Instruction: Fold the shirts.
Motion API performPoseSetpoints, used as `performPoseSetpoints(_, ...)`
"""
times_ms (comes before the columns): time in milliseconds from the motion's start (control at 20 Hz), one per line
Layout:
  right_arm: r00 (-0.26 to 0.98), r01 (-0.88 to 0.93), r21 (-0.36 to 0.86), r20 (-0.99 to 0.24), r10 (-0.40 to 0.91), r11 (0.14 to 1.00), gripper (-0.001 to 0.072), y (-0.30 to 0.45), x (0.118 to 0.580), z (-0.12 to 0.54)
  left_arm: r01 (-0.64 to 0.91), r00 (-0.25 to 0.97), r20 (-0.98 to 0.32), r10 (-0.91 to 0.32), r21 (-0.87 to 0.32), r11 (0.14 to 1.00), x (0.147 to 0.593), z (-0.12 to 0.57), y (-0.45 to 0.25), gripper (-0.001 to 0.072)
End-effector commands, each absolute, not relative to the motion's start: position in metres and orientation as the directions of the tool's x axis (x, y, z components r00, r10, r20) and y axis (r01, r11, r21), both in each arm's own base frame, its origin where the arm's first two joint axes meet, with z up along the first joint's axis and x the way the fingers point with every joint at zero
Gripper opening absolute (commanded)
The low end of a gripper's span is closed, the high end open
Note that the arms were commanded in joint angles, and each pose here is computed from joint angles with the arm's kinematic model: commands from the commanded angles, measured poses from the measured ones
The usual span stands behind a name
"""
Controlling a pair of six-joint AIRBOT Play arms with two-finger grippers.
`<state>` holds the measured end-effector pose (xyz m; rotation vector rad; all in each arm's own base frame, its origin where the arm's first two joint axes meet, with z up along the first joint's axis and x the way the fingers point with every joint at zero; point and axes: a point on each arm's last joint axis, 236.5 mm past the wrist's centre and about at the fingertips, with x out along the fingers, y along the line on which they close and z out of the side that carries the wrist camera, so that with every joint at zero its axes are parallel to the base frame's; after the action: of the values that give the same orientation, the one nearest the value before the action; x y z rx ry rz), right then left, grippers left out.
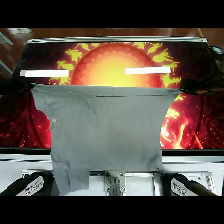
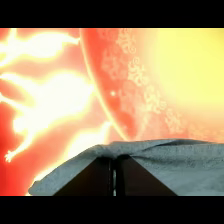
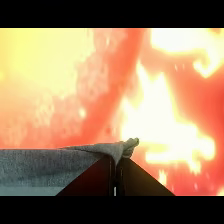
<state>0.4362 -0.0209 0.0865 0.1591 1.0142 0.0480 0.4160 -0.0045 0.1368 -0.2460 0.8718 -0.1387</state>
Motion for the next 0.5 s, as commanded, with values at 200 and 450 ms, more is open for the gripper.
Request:
performPoseSetpoints(200, 0.802, 0.041, 0.162, -0.594, 0.065, 0.986, 0.006, 0.015, 0.586, -0.001, -0.002, 0.687, -0.69, -0.23, -0.319, 0.948, 0.561, 0.02, -0.005, 0.0032)
performPoseSetpoints(450, 0.774, 0.071, 0.166, -0.631, 0.05, 0.984, 0.0061, 0.01, 0.591, -0.049, -0.035, 0.703, -0.685, -0.194, -0.305, 0.952, 0.584, -0.02, -0.006, 0.0032)
